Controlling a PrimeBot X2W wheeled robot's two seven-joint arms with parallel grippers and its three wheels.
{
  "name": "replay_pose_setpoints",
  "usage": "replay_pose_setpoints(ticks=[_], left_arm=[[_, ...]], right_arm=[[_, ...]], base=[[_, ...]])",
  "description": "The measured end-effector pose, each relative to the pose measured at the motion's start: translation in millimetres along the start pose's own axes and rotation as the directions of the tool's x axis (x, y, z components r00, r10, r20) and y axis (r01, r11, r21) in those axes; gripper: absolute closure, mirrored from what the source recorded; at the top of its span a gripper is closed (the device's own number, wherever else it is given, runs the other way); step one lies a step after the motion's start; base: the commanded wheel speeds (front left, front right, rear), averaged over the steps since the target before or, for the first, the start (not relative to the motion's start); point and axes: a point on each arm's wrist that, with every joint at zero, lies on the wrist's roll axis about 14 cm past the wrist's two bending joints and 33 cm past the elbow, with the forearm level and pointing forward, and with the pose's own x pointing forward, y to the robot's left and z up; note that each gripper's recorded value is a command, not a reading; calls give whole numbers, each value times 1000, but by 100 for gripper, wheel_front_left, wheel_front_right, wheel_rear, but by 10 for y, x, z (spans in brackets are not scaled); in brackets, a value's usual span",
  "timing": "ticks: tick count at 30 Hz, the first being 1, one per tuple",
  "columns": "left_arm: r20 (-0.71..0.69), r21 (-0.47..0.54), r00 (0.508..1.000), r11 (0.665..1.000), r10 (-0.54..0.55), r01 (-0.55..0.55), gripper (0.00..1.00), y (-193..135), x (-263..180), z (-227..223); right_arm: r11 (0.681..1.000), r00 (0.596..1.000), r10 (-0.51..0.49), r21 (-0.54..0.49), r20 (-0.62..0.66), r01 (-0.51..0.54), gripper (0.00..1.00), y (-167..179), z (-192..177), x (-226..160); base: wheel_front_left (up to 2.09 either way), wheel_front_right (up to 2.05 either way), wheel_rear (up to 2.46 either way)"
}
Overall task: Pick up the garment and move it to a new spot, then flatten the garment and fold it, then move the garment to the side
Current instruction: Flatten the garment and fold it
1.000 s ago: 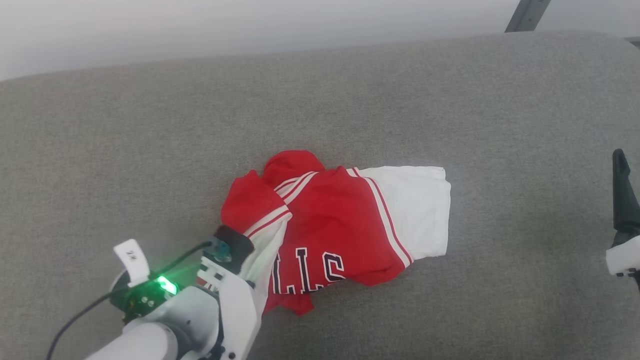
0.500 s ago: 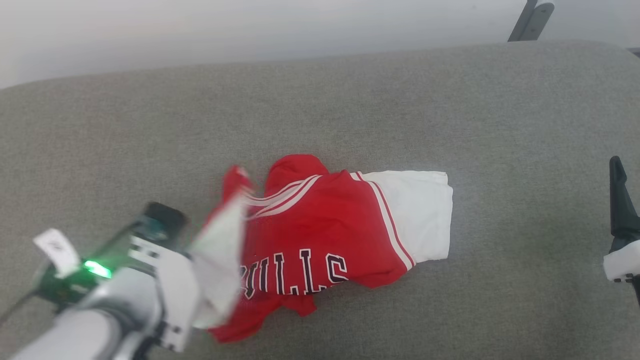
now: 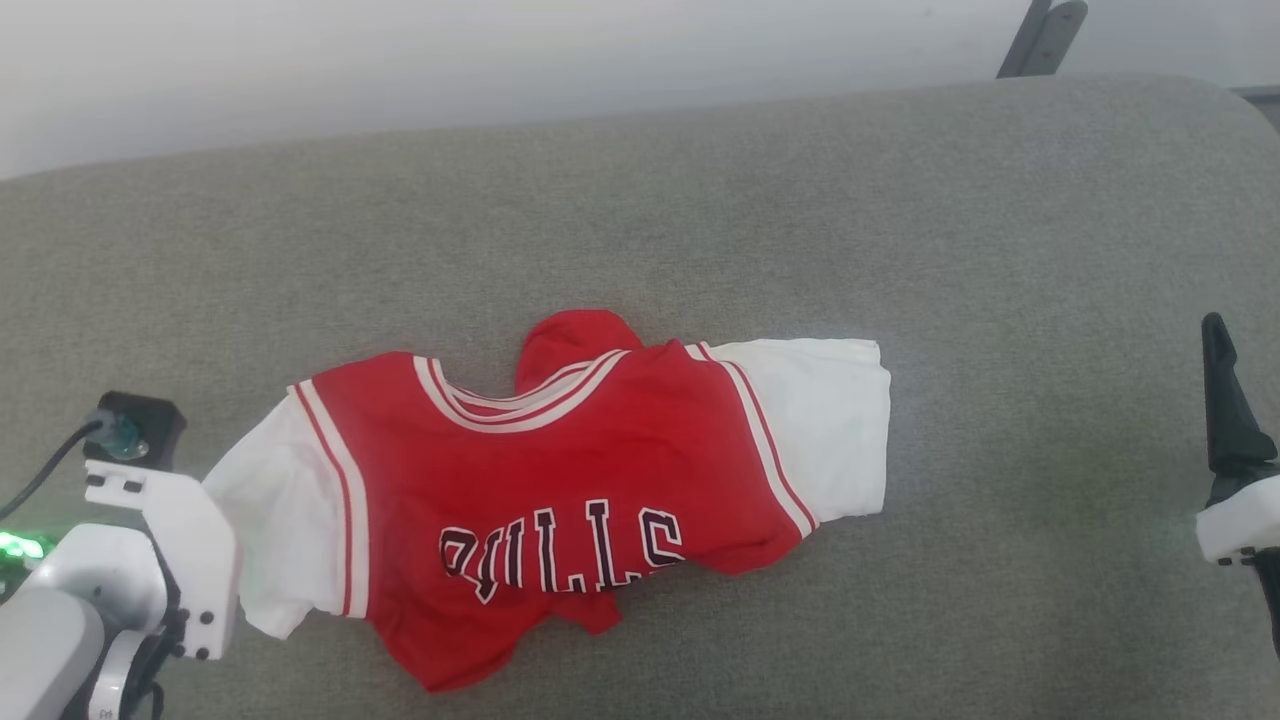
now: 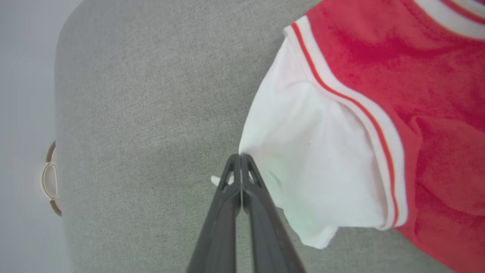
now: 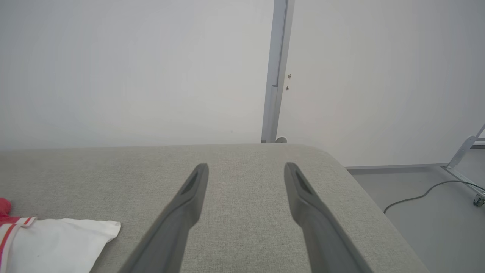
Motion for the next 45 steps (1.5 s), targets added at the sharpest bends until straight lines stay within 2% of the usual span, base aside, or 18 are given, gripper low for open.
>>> replay_pose_setpoints(ticks=[5,6,7,8,9,15,21,26,33,41,42,43,44,45], left_arm=[[-22,-59,1000,998,3,-4,100,34,165,-125],[-27,-68,1000,998,0,-2,88,24,193,-154],[-32,-72,999,997,-3,0,71,23,216,-181],[-27,-84,1000,996,-3,1,15,21,232,-181],[-12,-93,1000,996,-5,4,0,20,246,-159],[16,-115,1000,993,-14,16,0,30,237,-67],[22,-90,999,995,-36,38,0,32,190,59],[-35,-82,998,995,-60,57,0,32,284,52],[-140,-81,987,995,-77,66,0,-24,486,-80],[-232,-145,962,983,-141,109,0,-229,734,-182],[-247,-156,957,981,-151,115,9,-258,753,-203],[-258,-162,952,979,-166,127,64,-285,764,-215],[-267,-177,946,975,-181,137,100,-302,769,-218],[-279,-190,941,971,-192,142,100,-322,772,-241]], right_arm=[[1000,1000,-2,-8,-21,1,0,-32,-42,-8],[1000,1000,-1,-8,-23,1,0,-34,-49,-7],[1000,1000,-1,-8,-25,1,0,-33,-53,-7],[1000,1000,-1,-8,-26,1,0,-35,-56,-5],[1000,1000,1,-8,-26,-1,0,-30,-56,0],[1000,1000,16,-9,-19,-16,0,12,-30,36],[999,999,37,-7,-11,-37,0,91,-4,70],[998,998,56,-8,-11,-56,0,151,-6,123],[998,998,47,-29,-39,-48,0,61,-73,143],[997,995,60,-42,-85,-63,0,39,-179,186],[997,994,61,-45,-92,-66,0,38,-195,188],[997,993,65,-45,-103,-70,0,41,-214,190],[996,991,72,-47,-113,-78,0,53,-233,194],[995,989,81,-47,-124,-87,0,72,-252,198]], base=[[0,0,0],[0,0,0],[0,0,0],[0,0,0],[0,0,0],[0,0,0],[0,0,0],[0,0,0],[0,0,0],[0,0,0],[0,0,0],[0,0,0],[0,0,0],[0,0,0]])
